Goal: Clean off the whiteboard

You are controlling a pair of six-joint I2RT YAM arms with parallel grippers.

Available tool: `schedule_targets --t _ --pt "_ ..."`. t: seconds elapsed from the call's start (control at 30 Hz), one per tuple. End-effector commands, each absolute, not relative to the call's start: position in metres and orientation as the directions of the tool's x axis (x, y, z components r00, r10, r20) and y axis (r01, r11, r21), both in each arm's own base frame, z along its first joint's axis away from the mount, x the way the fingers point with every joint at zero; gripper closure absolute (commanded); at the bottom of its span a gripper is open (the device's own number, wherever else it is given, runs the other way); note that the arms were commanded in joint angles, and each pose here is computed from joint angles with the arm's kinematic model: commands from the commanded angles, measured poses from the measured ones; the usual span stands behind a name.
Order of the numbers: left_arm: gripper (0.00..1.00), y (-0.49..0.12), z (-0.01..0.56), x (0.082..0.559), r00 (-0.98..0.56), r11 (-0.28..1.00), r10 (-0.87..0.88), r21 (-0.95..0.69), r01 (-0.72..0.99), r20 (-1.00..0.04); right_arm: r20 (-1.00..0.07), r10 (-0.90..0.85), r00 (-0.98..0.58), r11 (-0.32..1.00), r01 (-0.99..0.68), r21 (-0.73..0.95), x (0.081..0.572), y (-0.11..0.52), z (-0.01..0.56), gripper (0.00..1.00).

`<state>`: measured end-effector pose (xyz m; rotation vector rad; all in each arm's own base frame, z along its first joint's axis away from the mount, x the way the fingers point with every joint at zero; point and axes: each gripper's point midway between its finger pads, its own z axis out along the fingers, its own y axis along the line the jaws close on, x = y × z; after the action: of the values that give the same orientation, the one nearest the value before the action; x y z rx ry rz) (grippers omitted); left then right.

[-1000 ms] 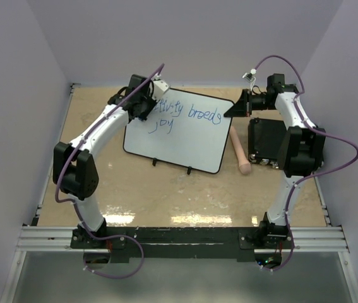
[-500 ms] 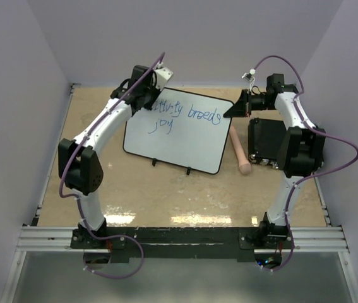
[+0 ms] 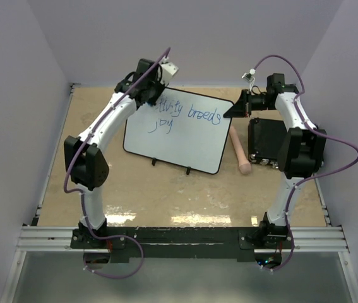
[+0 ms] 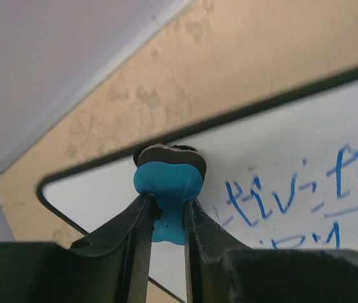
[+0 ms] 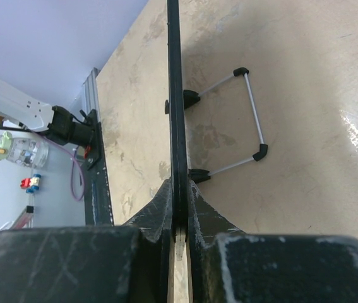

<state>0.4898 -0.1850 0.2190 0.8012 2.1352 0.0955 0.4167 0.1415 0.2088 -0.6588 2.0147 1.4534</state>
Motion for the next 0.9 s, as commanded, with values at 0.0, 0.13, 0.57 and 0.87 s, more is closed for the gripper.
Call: schedule_targets --t 0.0,0.13,0.57,0.87 --pt "1.00 -0.199 0.272 0.530 -0.325 0.808 0.545 0.380 0.450 -0.773 -0.792 -0.125 -0.598 0.307 -0.782 0.542 0.419 0.150 0.221 1.00" --pt "1.00 -0.197 0.252 0.517 -0.365 0.798 0.558 0.361 0.483 -0.745 -0.795 -0.127 -0.593 0.309 -0.785 0.536 0.419 0.150 0.224 1.00" --pt "1.00 -0.206 0.218 0.474 -0.380 0.751 0.608 0.349 0.561 -0.697 -0.794 -0.131 -0.594 0.316 -0.784 0.535 0.420 0.151 0.222 1.00" --pt "1.00 -0.225 0.267 0.520 -0.303 0.766 0.582 0.384 0.515 -0.754 -0.796 -0.133 -0.590 0.318 -0.786 0.530 0.419 0.153 0.226 1.00"
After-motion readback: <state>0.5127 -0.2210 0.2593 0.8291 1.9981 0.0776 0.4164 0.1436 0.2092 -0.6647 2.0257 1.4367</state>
